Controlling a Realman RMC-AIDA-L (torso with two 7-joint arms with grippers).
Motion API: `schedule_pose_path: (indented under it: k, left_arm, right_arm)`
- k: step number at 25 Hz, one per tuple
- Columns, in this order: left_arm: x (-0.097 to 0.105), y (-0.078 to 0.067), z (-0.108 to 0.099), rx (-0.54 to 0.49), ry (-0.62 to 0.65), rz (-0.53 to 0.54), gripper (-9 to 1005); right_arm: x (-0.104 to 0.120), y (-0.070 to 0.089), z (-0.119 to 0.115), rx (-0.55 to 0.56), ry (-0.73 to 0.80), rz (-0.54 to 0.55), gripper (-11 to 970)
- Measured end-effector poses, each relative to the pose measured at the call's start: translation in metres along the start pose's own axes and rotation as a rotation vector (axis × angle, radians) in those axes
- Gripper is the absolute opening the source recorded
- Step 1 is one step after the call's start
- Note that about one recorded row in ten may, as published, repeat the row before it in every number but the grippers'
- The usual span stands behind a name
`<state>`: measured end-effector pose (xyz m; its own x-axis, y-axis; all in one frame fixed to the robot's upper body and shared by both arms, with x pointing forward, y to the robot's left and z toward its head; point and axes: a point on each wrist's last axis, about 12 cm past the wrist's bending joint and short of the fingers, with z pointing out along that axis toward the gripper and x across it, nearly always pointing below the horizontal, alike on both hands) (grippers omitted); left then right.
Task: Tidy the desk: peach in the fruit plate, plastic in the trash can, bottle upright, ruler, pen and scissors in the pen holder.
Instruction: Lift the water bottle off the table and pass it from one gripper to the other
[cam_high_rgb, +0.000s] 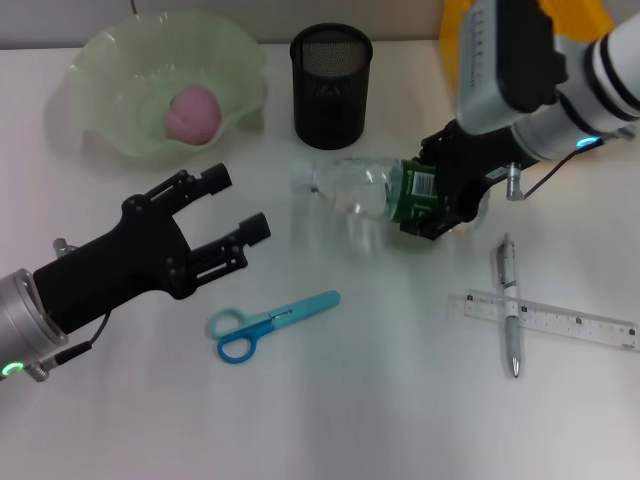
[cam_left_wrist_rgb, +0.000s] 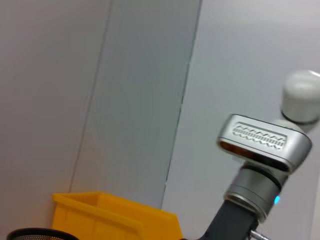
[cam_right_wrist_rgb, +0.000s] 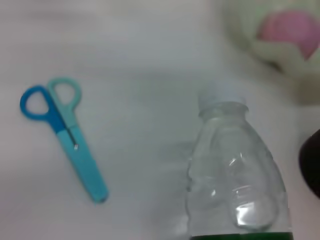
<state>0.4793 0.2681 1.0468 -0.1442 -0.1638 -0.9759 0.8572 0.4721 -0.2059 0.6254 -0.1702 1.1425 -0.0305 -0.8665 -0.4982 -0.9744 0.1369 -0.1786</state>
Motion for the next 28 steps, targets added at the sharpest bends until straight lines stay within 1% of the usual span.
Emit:
schedule_pose_path:
  k: [6,12,17,18,19,21,24,28]
  left_arm:
    - [-0.001,0.0,0.003,-0.018,-0.04,-0.04,801]
    - [-0.002,0.001,0.006,-0.038,-0.073,-0.073,801]
    - [-0.004,0.003,0.006,-0.057,-0.093,-0.084,801]
    - [-0.005,0.003,0.006,-0.061,-0.099,-0.089,801]
    - [-0.005,0.003,0.006,-0.061,-0.099,-0.089,801]
    - [-0.006,0.005,0.007,-0.058,-0.104,-0.104,801]
    - [-0.008,0.006,0.009,-0.052,-0.105,-0.112,801]
    - [-0.01,0.007,0.011,-0.047,-0.11,-0.122,801]
  right_arm:
    - [0.016,0.007,-0.007,0.021,-0.148,0.077,766]
    - [0.035,0.02,-0.009,0.061,-0.351,0.157,767]
    - [0.05,0.036,-0.012,0.098,-0.526,0.196,768]
    - [0.056,0.042,-0.012,0.112,-0.587,0.212,768]
    - [0.056,0.042,-0.012,0.112,-0.587,0.212,769]
    - [0.062,0.049,-0.012,0.122,-0.656,0.222,769]
    - [0.069,0.061,-0.008,0.14,-0.767,0.232,770]
    - [0.076,0.072,0.002,0.158,-0.858,0.263,770]
